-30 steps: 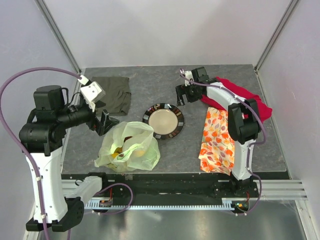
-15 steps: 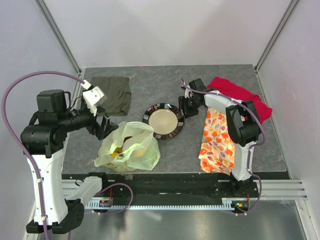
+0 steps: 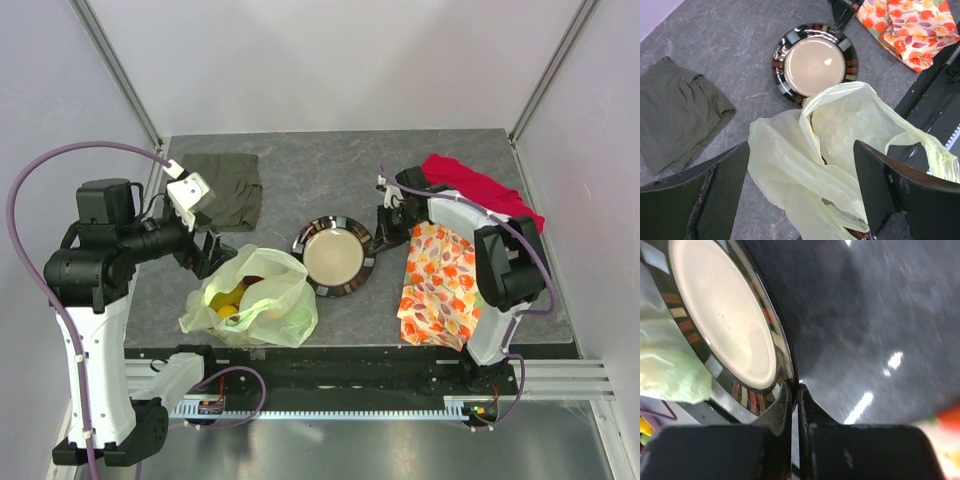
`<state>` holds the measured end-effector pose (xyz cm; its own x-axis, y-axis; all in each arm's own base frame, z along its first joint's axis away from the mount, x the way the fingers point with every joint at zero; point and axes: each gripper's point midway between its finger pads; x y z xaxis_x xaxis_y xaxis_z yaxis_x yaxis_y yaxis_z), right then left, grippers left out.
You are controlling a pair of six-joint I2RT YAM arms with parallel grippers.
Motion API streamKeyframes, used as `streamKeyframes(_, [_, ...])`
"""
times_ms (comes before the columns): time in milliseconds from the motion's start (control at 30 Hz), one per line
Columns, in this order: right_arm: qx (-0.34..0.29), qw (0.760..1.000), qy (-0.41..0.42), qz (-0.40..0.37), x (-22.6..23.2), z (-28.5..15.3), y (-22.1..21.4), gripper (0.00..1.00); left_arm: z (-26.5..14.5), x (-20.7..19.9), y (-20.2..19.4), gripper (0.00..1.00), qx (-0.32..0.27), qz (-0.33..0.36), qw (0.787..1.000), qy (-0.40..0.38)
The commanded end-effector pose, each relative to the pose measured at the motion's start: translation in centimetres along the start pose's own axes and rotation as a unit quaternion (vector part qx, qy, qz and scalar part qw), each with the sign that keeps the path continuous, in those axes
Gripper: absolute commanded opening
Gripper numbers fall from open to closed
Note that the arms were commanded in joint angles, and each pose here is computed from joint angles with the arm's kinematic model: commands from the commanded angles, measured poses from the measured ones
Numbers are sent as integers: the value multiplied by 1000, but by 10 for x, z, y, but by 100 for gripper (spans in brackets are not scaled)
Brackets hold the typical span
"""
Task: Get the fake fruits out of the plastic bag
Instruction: Move the plate to the center of the board, then move the plastic bag to the center of the board.
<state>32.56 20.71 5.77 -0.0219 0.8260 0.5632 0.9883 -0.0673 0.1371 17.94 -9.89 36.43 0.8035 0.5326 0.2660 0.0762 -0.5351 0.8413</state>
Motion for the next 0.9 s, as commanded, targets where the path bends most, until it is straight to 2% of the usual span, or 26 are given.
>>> streamKeyframes(0, [48, 996, -73, 0, -43, -25, -43, 0, 6, 4, 0, 91, -7, 19, 1000, -6])
streamKeyframes(67, [65, 994, -87, 5, -53, -26, -59, 0, 5, 0, -1, 95, -8, 31, 999, -19])
streamKeyframes(133, [78, 991, -105, 12, -64, -28, -73, 6, 4, -9, -6, 97, 3, 31, 999, -42])
streamKeyframes(267, [141, 984, -99, 51, -76, -29, -133, 16, -1, -21, -19, 99, 27, 60, 995, -71])
streamKeyframes(300, [141, 984, -94, 57, -75, -28, -135, 33, -3, -22, -23, 99, 37, 62, 995, -71])
streamKeyframes(367, [136, 988, -64, 43, -63, -29, -129, 56, -5, -16, -36, 99, 65, 62, 995, -46])
streamKeyframes(400, [126, 990, -60, 30, -60, -31, -122, 70, -6, -14, -38, 99, 70, 59, 995, -32])
streamKeyframes(533, [71, 996, -32, -39, -29, -58, -87, 82, -22, -5, -44, 99, 111, 39, 993, 19])
streamKeyframes(567, [46, 997, -10, -57, -11, -71, -72, 86, -31, -4, -52, 99, 138, 32, 989, 37])
streamKeyframes(600, [43, 996, 1, -75, -3, -78, -70, 91, -36, -4, -53, 99, 145, 35, 988, 50])
streamKeyframes(633, [23, 994, 19, -103, 11, -89, -61, 92, -41, -5, -57, 99, 150, 51, 986, 58])
streamKeyframes(667, [22, 992, 51, -117, 26, -95, -61, 98, -48, -10, -58, 99, 147, 67, 984, 70])
streamKeyframes(700, [16, 988, 69, -139, 39, -100, -60, 98, -49, -13, -61, 99, 150, 69, 984, 71])
streamKeyframes(800, [-41, 954, 135, -264, 98, -129, -46, 98, -54, -16, -66, 99, 155, 78, 981, 81])
streamKeyframes(867, [-97, 917, 171, -348, 138, -145, -40, 98, -56, -16, -63, 99, 151, 75, 982, 87])
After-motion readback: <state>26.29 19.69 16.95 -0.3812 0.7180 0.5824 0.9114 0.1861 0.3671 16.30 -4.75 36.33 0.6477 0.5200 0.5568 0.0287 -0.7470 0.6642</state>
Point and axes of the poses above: each gripper's point midway between its finger pads, its own z axis out along the fingers, its own x axis along the line the jaws close on, y = z × x, and after that the axes turned 13 degrees about z, right-handed
